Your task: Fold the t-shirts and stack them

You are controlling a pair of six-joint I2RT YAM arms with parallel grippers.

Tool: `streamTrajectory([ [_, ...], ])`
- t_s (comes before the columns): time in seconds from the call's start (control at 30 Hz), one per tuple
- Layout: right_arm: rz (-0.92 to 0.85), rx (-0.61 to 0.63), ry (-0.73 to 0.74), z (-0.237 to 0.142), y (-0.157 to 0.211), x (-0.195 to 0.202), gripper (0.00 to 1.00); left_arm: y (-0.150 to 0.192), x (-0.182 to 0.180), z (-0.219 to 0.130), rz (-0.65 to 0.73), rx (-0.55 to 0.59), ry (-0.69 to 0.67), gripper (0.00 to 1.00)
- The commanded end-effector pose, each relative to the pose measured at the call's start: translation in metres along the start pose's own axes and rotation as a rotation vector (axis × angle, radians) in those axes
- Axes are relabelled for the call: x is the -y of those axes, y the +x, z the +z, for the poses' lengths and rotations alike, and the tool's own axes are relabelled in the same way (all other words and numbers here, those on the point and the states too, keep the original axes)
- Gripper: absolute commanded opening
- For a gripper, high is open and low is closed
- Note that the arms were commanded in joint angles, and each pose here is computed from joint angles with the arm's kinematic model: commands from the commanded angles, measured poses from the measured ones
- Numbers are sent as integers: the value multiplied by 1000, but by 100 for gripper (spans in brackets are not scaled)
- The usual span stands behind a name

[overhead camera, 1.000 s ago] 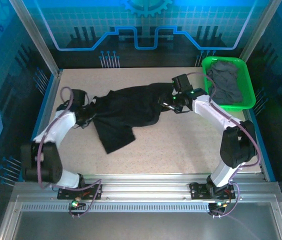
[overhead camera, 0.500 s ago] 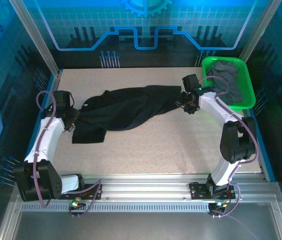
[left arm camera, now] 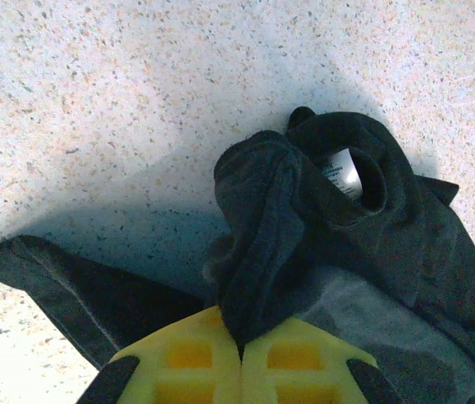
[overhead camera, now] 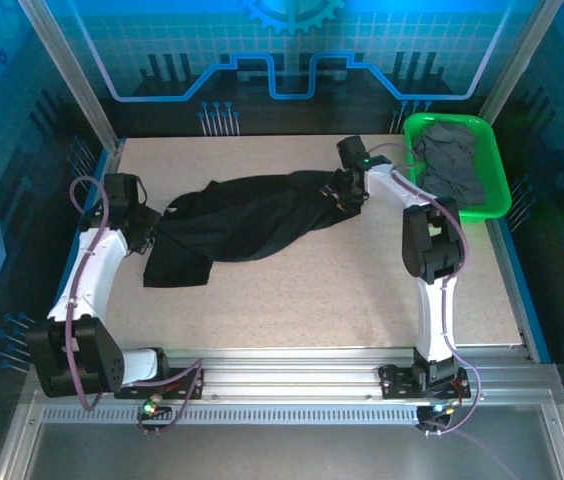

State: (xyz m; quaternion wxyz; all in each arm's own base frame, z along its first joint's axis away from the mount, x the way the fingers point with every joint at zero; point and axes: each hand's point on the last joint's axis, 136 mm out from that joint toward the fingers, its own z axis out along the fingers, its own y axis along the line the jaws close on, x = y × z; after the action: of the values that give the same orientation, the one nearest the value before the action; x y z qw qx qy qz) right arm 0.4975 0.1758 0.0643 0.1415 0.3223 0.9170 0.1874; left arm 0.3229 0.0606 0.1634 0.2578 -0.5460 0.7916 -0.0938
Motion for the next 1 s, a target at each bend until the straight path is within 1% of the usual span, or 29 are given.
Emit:
streamTrajectory([
  [0.0,42,-60,-2,22,12,-4,46,-1,10,-3,-7,-17,32,0],
  [0.1,37,-63,-19,31,12,-12,43,0,11,-1,-4,-27,34,0],
  [0.17,35,-70,-19,35,13,-14,38,0,12,1,-4,-30,36,0],
  [0.23,36,-68,-21,37,10,-15,29,0,15,3,-4,-34,44,0],
  [0.3,28,-40,-34,31,2,-20,15,0,21,6,-2,-46,60,0],
  [0.33,11,-9,-55,24,-5,-26,9,-1,27,7,0,-50,73,0],
  [0.4,-24,58,-100,6,-23,-41,1,-3,38,10,1,-62,97,0],
  [0.47,-60,118,-162,-17,-45,-64,0,-11,58,16,-4,-75,142,0],
  [0.53,-81,153,-224,-37,-66,-85,0,-20,80,21,-25,-98,193,0],
  [0.6,-96,195,-303,-66,-90,-111,0,-35,107,22,-48,-102,253,0],
  [0.63,-102,211,-331,-71,-101,-119,0,-46,122,19,-57,-92,288,0],
  [0.7,-119,272,-413,-104,-123,-140,0,-68,150,5,-83,-67,360,0],
  [0.77,-135,348,-483,-146,-141,-155,0,-90,179,-20,-93,-27,439,0],
  [0.8,-146,381,-502,-163,-146,-159,0,-98,187,-33,-92,-3,462,0],
  [0.87,-173,461,-523,-209,-151,-160,0,-110,196,-60,-100,51,497,0],
  [0.9,-186,486,-514,-224,-150,-157,0,-114,193,-69,-111,77,497,0],
  [0.97,-193,537,-458,-244,-142,-136,0,-116,169,-85,-145,150,435,0],
])
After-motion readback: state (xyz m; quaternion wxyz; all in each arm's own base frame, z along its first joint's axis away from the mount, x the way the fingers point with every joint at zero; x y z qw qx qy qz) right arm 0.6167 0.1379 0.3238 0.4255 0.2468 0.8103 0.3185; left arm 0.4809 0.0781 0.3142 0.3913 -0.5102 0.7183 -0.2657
